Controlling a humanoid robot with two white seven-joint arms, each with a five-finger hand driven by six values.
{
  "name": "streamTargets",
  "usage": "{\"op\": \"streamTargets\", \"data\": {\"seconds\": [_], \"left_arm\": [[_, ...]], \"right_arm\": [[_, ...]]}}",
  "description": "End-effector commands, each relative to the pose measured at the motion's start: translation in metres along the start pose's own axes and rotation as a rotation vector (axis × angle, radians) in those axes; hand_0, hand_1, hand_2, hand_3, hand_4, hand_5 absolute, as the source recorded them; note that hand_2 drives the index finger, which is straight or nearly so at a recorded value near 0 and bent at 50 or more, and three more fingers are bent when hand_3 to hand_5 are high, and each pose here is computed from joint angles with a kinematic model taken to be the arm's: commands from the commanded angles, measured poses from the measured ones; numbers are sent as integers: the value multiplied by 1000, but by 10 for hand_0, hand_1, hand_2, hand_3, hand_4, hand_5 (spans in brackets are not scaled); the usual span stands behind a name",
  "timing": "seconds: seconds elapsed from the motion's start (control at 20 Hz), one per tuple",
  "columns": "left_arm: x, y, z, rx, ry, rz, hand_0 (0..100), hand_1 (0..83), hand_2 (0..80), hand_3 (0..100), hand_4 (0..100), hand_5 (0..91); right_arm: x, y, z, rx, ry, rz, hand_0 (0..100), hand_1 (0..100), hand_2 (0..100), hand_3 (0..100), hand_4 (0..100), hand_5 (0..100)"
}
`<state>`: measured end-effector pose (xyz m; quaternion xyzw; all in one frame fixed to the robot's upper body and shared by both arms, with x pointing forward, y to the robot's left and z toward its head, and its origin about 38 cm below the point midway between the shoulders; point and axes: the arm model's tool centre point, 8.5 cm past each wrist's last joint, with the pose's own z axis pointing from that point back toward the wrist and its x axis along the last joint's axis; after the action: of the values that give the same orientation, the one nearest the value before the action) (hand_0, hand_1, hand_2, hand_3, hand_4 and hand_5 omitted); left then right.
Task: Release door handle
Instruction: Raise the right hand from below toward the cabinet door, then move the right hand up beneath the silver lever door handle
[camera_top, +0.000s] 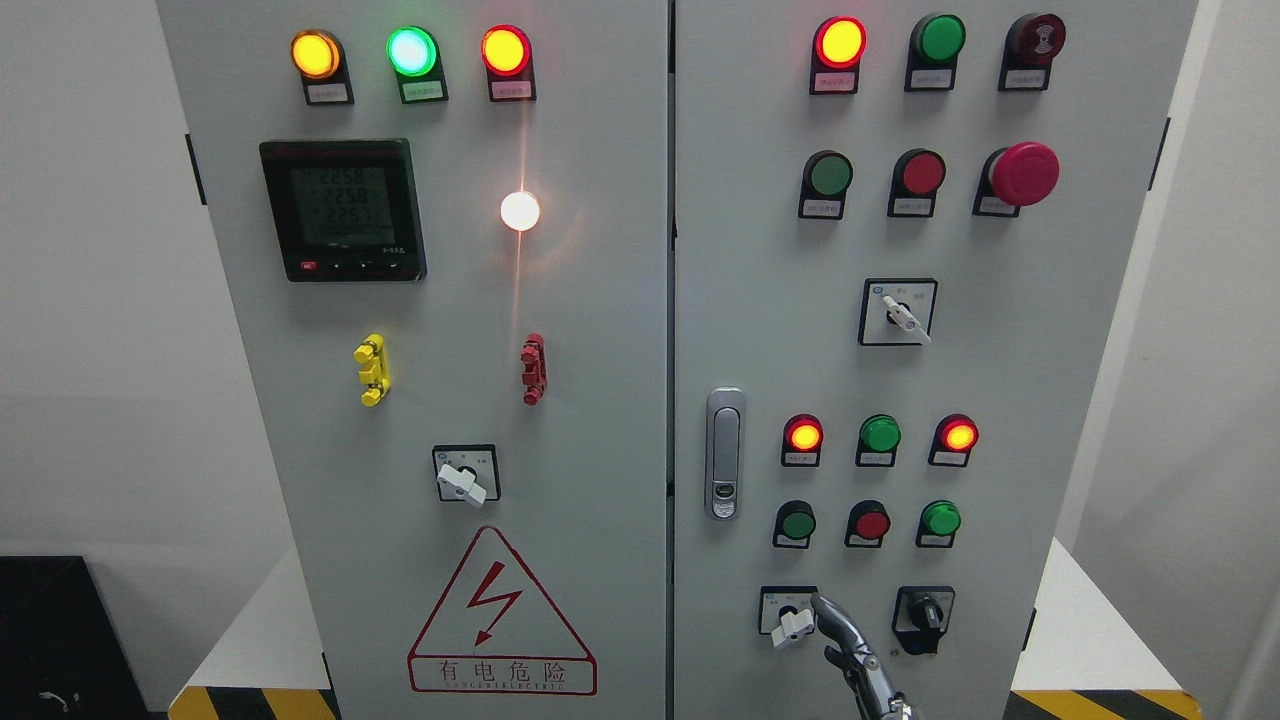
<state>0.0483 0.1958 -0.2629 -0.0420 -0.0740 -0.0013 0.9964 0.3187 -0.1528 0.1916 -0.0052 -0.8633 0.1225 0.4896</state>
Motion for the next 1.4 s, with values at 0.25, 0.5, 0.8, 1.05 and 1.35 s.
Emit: {"op": "streamTargets", "data": {"seconds": [0.25, 0.5, 0.8, 1.05, 1.35], "left_arm": [[0, 0, 0, -1, -2, 0, 120, 556, 0, 0, 0, 0], [0, 0, 0, -1, -2, 0, 120, 556, 0, 0, 0, 0], [0, 0, 0, -1, 0, 0, 120, 556, 0, 0, 0, 0], [0, 0, 0, -1, -2, 0, 120, 556, 0, 0, 0, 0], [0, 0, 0, -1, 0, 0, 120, 556, 0, 0, 0, 0]], "right_arm": [[5, 0, -6, 15, -14, 137, 324, 256, 0, 481, 592, 638], [15, -4, -19, -31, -57, 307, 390, 324, 0, 700, 802, 836], [25, -3, -33, -67, -98, 535, 468, 354, 0, 865, 894, 965], [32, 13, -45, -98, -89, 655, 493, 353, 9, 951, 980, 1000], [29, 20, -51, -91, -102, 833, 501, 347, 19, 977, 1000, 1000]]}}
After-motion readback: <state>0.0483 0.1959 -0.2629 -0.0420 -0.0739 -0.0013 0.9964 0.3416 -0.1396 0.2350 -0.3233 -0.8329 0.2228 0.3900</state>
